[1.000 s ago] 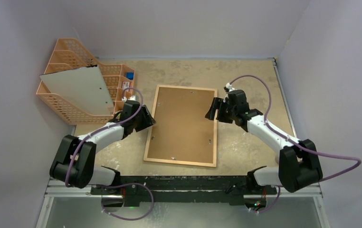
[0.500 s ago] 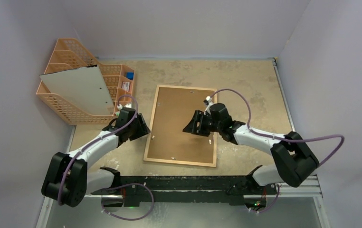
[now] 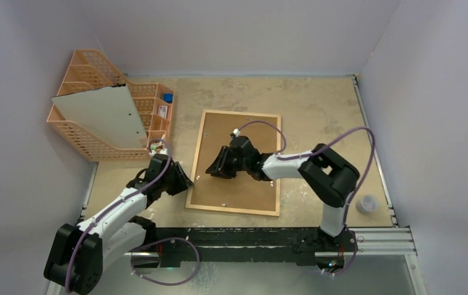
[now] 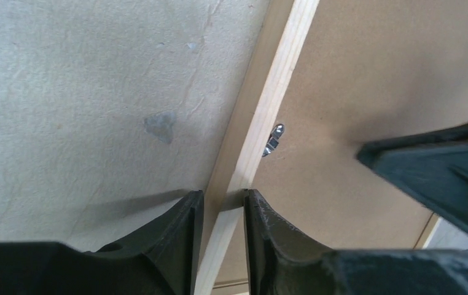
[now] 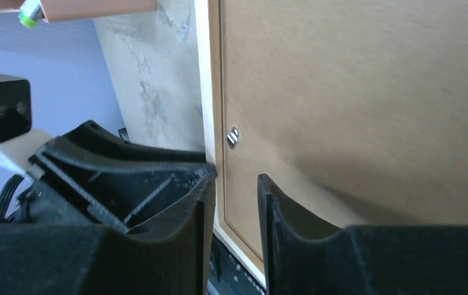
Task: Put the photo into the frame
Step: Install the photo frame at the center of the board.
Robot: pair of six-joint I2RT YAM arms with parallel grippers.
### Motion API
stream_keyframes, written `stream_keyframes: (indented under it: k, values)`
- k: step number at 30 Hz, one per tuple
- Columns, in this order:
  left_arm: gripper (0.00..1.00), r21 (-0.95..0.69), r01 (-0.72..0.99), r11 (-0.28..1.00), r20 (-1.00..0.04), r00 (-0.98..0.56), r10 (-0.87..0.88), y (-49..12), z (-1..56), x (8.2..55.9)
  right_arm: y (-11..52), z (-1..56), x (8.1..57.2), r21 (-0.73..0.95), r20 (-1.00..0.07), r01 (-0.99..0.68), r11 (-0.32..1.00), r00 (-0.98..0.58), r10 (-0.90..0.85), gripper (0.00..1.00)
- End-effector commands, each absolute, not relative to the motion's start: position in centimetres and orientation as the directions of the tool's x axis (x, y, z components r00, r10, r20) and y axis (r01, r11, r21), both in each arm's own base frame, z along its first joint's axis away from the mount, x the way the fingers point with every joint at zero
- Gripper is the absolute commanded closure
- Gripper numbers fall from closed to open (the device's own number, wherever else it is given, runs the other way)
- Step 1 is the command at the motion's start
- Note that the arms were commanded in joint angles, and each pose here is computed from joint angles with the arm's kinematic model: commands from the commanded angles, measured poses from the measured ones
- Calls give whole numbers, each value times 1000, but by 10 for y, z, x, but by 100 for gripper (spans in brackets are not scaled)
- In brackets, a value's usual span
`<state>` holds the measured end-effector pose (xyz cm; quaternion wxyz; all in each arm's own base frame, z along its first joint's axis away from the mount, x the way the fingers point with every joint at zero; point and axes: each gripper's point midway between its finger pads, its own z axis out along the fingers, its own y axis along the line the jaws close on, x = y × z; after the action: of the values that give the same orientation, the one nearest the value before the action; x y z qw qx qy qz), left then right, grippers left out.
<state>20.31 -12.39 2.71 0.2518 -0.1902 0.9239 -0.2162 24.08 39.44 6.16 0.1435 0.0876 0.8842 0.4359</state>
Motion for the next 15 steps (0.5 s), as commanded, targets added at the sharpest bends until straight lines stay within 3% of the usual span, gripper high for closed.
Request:
stream_keyframes:
  k: [1,15]
  values:
    - [71,-499,-255,828,-318,-835,-448,-133,16,189,435,69,245,829,-147,40,557,-946,288,67]
    - [81,-427,-281,859,-343,-829,-442,-123,4,183,461,33,238,780,-141,53,623,-956,257,66]
